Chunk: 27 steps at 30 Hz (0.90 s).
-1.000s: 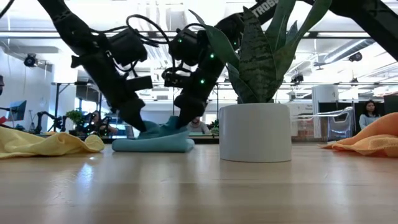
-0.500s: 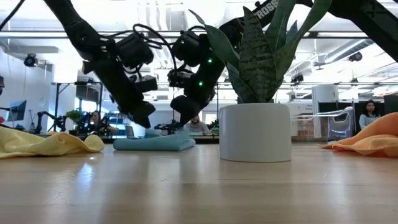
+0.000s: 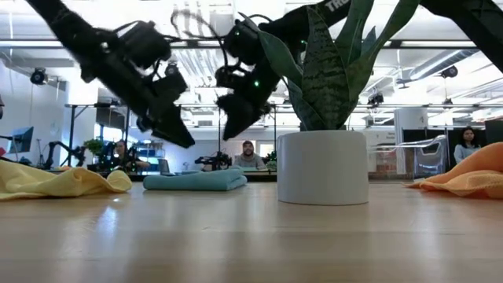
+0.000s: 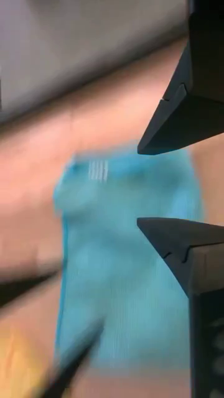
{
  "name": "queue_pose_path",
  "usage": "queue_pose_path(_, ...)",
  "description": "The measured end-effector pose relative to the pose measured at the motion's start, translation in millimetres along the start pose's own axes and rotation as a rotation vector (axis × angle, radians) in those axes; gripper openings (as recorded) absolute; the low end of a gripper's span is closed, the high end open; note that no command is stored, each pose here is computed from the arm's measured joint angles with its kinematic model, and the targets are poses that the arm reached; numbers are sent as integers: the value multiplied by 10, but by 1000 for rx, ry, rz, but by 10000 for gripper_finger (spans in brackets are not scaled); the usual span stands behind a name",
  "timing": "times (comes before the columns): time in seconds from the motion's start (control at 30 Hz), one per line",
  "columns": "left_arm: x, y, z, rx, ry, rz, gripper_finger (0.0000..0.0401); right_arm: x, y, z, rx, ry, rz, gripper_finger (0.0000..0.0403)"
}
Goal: Fold microfiber towels
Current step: Fold the blue microfiber cloth
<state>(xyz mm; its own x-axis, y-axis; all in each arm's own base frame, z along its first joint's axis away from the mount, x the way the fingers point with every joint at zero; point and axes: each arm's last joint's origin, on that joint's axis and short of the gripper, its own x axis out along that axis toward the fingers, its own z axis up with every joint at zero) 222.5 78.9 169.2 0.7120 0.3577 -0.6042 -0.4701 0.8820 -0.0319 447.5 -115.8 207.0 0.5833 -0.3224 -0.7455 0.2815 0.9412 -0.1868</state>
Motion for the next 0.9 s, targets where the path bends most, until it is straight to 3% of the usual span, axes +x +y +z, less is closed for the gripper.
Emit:
queue_pose_path(0.17, 157, -57, -234, -44, 100, -11, 196, 128, -193, -80, 229, 72, 69, 174)
queue_pose_path(0.27, 274, -150, -372, -16, 181, -33, 196, 110, -331, -9, 275, 101, 103, 174)
queue_pose_path(0.43, 347, -347, -577, 19, 309, -62, 196, 77, -226, 104, 112, 175, 128, 174)
queue_pose_path(0.6, 70, -536, -688, 103, 445, -120, 196, -19, 115, 299, -83, 109, 173, 174)
queue_pose_path(0.77, -338, -511, -582, 198, 378, -94, 196, 318, 385, 254, -12, 143, 198, 174)
queue_pose_path(0.9, -628, -450, -407, 188, 191, -112, 196, 589, 416, 260, 112, 162, 185, 174)
